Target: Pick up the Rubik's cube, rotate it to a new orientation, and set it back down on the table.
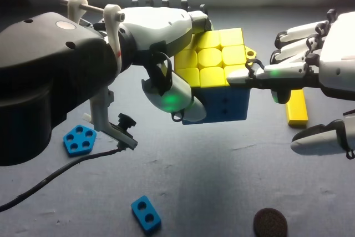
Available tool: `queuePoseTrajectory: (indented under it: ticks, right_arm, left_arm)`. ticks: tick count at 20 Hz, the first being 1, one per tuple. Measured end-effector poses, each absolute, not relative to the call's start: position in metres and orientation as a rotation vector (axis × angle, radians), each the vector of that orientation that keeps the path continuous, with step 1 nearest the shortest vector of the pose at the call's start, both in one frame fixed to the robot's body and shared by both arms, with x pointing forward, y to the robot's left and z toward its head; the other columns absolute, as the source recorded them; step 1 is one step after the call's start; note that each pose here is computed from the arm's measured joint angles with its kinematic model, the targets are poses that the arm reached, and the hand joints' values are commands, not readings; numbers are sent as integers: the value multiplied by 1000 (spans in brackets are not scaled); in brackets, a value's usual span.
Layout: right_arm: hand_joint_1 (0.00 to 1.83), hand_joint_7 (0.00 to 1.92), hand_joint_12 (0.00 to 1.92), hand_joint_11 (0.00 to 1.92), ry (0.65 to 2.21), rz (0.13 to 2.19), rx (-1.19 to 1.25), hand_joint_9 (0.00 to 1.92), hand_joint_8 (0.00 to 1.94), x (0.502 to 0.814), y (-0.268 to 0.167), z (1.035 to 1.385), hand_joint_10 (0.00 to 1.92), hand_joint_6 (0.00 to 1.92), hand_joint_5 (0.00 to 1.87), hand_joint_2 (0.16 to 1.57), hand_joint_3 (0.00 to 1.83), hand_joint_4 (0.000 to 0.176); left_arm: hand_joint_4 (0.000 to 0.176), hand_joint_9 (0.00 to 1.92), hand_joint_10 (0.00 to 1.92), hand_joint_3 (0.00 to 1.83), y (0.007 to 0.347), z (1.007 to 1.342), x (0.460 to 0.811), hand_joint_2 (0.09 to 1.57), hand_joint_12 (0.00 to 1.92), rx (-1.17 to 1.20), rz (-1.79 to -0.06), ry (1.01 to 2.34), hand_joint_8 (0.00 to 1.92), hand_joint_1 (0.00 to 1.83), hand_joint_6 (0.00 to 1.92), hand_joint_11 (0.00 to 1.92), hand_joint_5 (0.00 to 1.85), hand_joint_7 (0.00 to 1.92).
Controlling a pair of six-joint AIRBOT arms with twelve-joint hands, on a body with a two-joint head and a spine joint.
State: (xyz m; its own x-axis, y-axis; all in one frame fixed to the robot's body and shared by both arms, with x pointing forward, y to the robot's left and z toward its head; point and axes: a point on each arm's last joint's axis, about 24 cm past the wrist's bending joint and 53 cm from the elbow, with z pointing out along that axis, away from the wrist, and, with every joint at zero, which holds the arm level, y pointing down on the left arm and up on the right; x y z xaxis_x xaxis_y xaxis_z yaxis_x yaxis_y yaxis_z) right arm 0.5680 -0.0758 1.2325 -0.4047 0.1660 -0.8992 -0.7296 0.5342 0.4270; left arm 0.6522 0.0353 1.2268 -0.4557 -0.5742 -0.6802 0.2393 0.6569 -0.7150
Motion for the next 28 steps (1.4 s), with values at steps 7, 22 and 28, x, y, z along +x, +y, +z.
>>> queuePoseTrajectory:
  ticks: [7,22,28]
  right_arm:
    - [248,578,1921,248,1732,1029,-474,428,819,571,-78,1228,1555,5,141,1228,0,0]
    - [238,577,1921,217,1795,992,-508,403,799,562,-75,1204,1550,0,160,1235,0,0]
    - [231,587,1921,216,1806,981,-495,406,803,564,-76,1203,1552,3,164,1237,1,0]
  left_arm:
    - [24,409,1921,245,35,1226,652,1285,1921,-264,-958,1817,1818,1032,1737,359,534,488]
    - [25,392,1921,192,35,1226,652,1303,1921,-264,-962,1819,1798,1037,1720,335,537,496]
    - [24,400,1921,159,35,1227,653,1309,1921,-263,-959,1816,1776,1046,1697,343,556,504]
